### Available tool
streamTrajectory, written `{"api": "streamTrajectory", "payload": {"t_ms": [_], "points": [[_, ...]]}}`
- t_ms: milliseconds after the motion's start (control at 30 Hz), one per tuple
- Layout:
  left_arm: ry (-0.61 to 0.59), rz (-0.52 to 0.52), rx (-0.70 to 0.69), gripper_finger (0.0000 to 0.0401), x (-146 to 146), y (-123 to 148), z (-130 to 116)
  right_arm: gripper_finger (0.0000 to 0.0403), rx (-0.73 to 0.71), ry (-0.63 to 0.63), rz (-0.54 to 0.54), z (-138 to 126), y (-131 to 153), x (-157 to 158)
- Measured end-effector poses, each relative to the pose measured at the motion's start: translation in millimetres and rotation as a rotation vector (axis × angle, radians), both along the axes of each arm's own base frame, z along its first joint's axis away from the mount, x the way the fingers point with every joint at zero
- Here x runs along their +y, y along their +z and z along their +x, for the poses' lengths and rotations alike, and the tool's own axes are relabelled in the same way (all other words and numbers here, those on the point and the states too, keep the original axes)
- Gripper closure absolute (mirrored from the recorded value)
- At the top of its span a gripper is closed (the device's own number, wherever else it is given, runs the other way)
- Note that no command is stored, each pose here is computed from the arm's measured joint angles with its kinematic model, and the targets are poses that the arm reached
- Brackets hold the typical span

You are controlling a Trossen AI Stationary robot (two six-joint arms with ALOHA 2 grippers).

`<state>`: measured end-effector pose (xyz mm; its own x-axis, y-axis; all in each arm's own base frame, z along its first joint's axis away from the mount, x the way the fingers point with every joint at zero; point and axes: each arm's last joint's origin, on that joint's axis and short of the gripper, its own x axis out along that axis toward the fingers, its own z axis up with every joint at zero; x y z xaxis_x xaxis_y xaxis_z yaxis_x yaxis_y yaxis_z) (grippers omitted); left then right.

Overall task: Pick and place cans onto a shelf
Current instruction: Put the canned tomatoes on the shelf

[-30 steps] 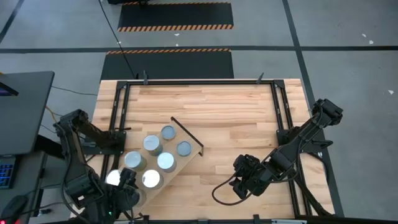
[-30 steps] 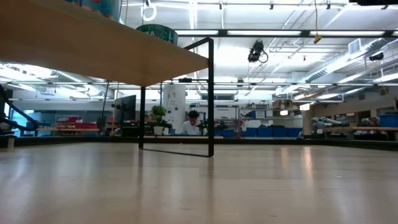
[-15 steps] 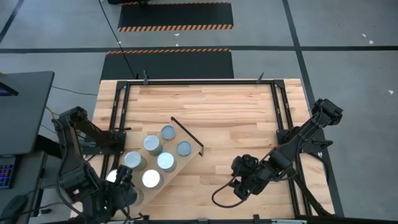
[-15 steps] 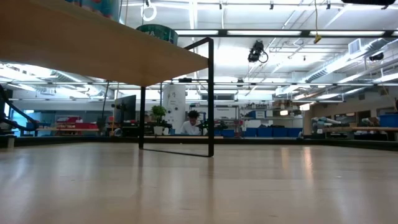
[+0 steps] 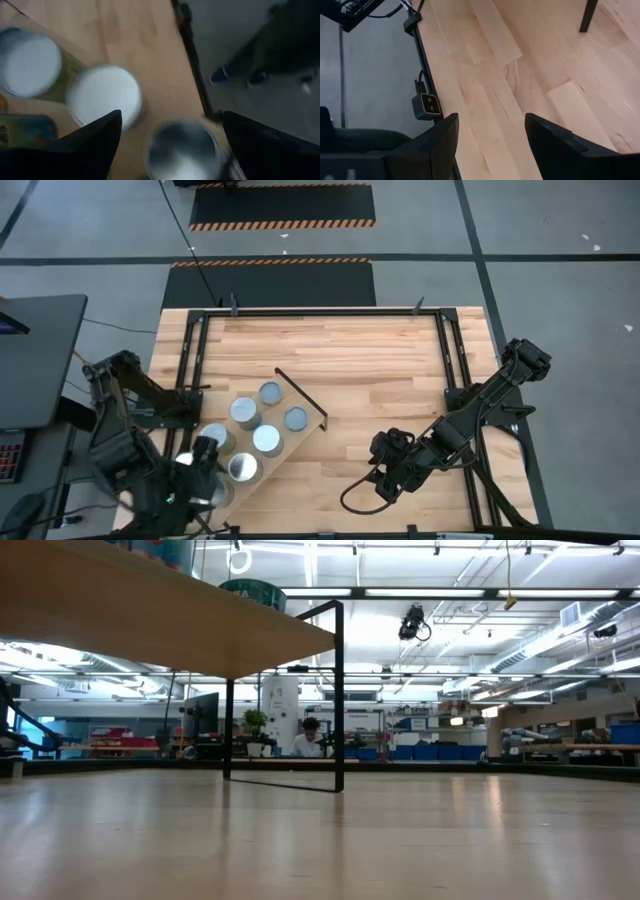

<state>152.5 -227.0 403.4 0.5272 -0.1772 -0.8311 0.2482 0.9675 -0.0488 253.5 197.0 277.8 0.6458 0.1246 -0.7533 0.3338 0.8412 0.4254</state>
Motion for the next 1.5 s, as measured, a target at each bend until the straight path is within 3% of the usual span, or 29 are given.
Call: {"api": "streamTrajectory", "payload": {"t_ms": [100, 267, 567, 733, 867, 1167, 1500], "points": [[0.013, 0.009, 0.011, 0.0048, 2, -5, 11, 0.0167, 0.002, -0.005, 0.003, 1, 0, -1], [-0.105, 0.088, 0.132, 0.0048, -1, -31, 25, 0.0167, 0.021, 0.007, 0.033, 0, 0, 0], [-0.085, 0.06, 0.137, 0.0048, 5, -29, 33, 0.0167, 0.041, -0.012, 0.077, -1, 0, 1], [-0.084, 0.002, 0.128, 0.0049, 9, -8, 33, 0.0167, 0.04, -0.01, 0.075, -1, 0, 1], [-0.09, 0.07, 0.16, 0.0049, 21, 2, 24, 0.0167, 0.04, -0.009, 0.071, 0, 0, 0], [-0.213, 0.223, 0.221, 0.0049, 21, -20, 23, 0.0167, 0.037, -0.013, 0.062, 3, 0, -3], [-0.216, 0.172, 0.148, 0.0049, 14, -20, 29, 0.0167, 0.036, -0.013, 0.061, 3, 0, -4]]}}
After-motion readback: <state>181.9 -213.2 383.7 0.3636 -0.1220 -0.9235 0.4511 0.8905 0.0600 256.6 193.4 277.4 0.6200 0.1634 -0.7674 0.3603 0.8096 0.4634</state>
